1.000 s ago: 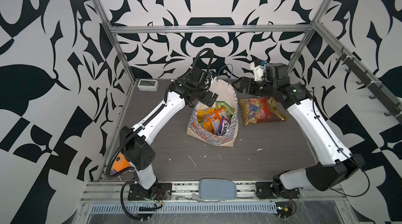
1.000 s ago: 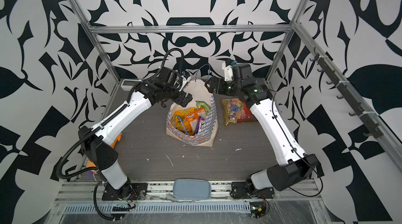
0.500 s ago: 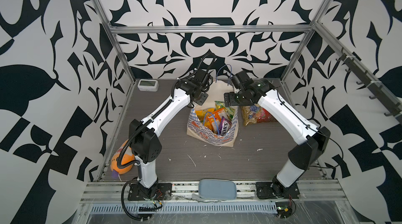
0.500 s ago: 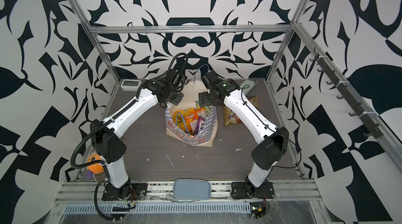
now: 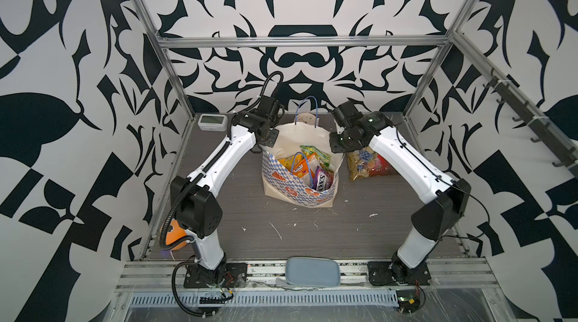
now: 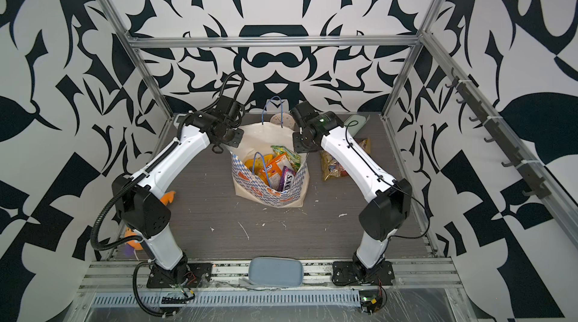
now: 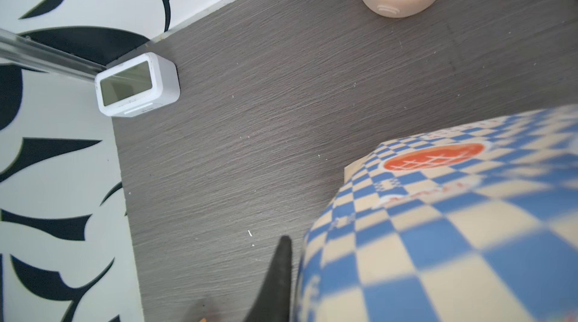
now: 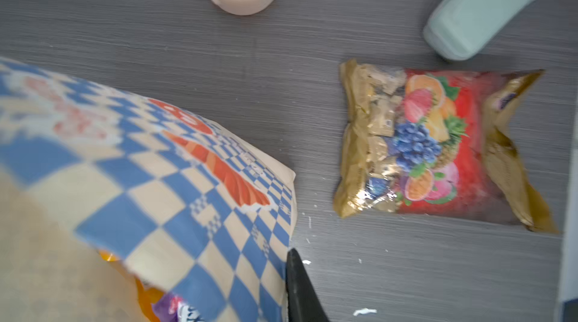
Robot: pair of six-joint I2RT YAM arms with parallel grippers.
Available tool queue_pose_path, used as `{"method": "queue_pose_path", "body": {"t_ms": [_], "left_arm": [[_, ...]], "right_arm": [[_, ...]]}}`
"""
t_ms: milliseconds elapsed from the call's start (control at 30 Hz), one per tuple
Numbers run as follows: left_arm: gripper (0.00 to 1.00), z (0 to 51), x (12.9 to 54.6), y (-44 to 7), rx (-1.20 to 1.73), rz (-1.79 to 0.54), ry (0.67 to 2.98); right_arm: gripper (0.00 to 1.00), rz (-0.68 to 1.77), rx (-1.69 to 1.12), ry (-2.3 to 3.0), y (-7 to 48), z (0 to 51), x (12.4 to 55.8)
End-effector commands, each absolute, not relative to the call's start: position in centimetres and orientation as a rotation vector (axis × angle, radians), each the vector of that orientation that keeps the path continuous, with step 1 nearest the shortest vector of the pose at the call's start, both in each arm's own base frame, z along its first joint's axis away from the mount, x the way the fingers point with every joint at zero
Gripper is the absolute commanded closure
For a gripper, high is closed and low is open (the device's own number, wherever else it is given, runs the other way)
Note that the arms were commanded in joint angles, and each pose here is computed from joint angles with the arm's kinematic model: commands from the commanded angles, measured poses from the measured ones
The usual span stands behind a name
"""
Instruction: Take the snacks out of the paper bag
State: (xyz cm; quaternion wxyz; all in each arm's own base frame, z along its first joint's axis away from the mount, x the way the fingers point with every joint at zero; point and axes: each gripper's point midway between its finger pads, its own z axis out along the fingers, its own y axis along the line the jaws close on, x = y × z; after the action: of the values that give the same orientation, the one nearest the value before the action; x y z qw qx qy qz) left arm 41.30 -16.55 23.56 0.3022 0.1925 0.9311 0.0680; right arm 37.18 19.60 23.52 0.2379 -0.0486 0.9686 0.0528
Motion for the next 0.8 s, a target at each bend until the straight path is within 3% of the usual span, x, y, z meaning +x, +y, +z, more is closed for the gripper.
{"method": "queue_pose_path", "body": {"t_ms": [0,67,400,600,767], "left_arm": [[0.99,24.6,41.2,-15.5,0.465,0.185,2.453],[1.0,24.9,41.6,-15.2,0.447,0.175,2.441],[1.0,29.3,46.4,-7.5,0.166,0.277,2.291],[1.0,33.0,44.2,-9.3,0.187,0.098,2.049],[1.0,31.2,39.7,-11.3,0.266,-0.054,1.951]], "right_arm": [[0.86,0.269,-0.168,2.627,21.4,25.0,37.7],[1.0,0.341,-0.2,2.613,22.8,25.1,38.4],[1.0,0.639,-0.344,2.292,30.9,31.0,46.5],[1.0,0.746,-0.359,2.054,32.8,33.9,48.1],[1.0,0.735,-0.313,2.121,31.9,28.9,47.5]]}}
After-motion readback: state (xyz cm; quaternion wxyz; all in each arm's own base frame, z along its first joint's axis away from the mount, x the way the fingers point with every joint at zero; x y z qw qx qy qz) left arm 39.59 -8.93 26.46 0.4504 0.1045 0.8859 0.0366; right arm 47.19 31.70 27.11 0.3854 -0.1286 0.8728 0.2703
